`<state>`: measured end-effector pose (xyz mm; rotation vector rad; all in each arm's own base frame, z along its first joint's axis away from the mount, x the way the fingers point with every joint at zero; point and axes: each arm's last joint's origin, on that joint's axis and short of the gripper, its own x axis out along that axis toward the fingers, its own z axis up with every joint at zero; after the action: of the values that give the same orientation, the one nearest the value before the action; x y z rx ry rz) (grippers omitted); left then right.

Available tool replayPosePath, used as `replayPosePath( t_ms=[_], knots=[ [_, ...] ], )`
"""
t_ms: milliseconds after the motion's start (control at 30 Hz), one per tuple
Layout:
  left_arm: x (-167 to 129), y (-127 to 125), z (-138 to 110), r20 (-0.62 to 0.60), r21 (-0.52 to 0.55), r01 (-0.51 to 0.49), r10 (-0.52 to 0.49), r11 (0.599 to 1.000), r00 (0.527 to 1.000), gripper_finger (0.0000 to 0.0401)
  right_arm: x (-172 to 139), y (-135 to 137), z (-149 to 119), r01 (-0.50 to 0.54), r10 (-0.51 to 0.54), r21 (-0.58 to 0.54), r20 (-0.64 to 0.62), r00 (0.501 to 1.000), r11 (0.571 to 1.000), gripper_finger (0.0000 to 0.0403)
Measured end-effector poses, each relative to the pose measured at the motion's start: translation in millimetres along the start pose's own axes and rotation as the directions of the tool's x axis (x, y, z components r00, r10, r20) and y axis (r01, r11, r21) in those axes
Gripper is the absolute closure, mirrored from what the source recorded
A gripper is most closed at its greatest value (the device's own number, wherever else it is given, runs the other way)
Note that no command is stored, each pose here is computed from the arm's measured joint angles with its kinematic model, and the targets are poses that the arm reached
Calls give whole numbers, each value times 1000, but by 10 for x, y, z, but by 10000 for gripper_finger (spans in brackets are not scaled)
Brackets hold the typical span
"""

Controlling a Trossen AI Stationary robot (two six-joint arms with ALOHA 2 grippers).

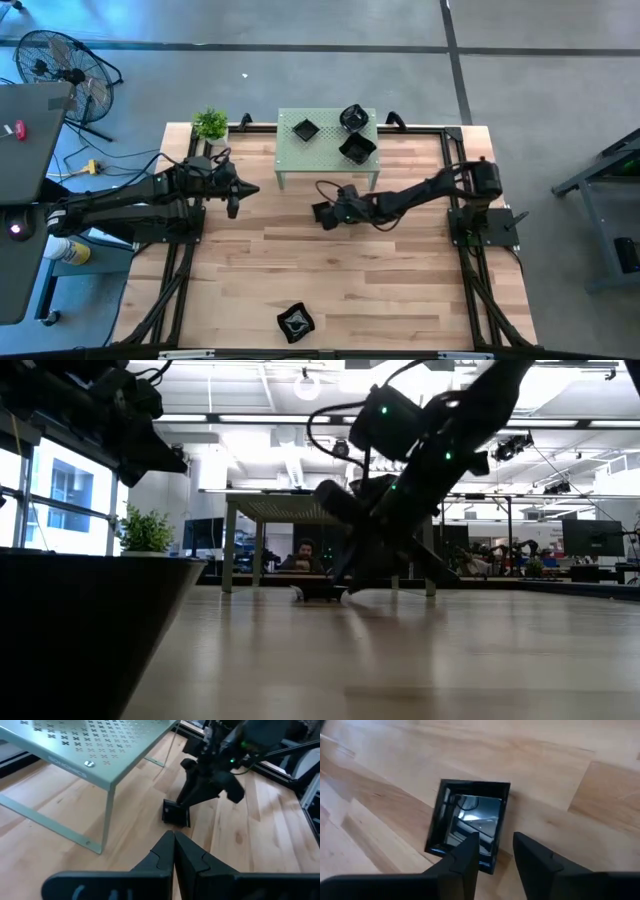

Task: Pick & Place Mini shaped plates
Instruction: Stack the black square plate on top of the black square plates on the shelf

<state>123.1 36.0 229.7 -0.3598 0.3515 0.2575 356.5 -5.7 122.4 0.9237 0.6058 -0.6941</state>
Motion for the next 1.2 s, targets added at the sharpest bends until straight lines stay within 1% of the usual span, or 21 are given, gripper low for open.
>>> replayPosePath(
  t_ms=[233, 433, 500, 600, 700, 833, 933, 1000, 1100, 1200],
  knots=[
    [0, -3, -8, -11, -1, 15, -15, 1000, 1000, 400, 80, -32, -40, 17, -17, 1, 0, 1000, 1000, 332],
    [0, -3, -8, -11, -1, 15, -15, 1000, 1000, 400, 84, -21, -34, 4, -4, 5, 6, 1000, 1000, 392],
    [0, -3, -8, -11, -1, 15, -15, 1000, 1000, 400, 84, -10, -28, -5, 5, 8, 13, 1000, 1000, 397],
    [0, -3, -8, -11, -1, 15, -15, 1000, 1000, 400, 78, 6, -20, -21, 21, 13, 17, 1000, 1000, 391],
    [1, -2, -9, -11, -1, 14, -14, 1000, 1000, 400, 35, 58, 4, -63, 62, 21, 23, 998, 998, 396],
    [1, -2, -10, -12, 8, 14, -14, 1000, 1000, 400, -84, 253, 33, -131, 130, 6, 32, 991, 991, 398],
    [2, -1, -13, -13, 19, 13, -13, 1000, 1000, 400, -198, 453, 90, -211, 211, -32, -9, 977, 977, 395],
    [2, 0, -13, -13, 22, 11, -11, 1000, 1000, 400, -306, 597, 145, -236, 233, -71, -39, 972, 969, 396],
    [2, 0, -12, -11, 26, 11, -10, 1000, 1000, 400, -525, 843, 303, -264, 256, -142, -74, 964, 954, 399],
    [2, 0, -11, -11, 26, 10, -10, 1000, 1000, 400, -737, 1046, 575, -282, 268, -210, -91, 959, 936, 398]
  ],
)
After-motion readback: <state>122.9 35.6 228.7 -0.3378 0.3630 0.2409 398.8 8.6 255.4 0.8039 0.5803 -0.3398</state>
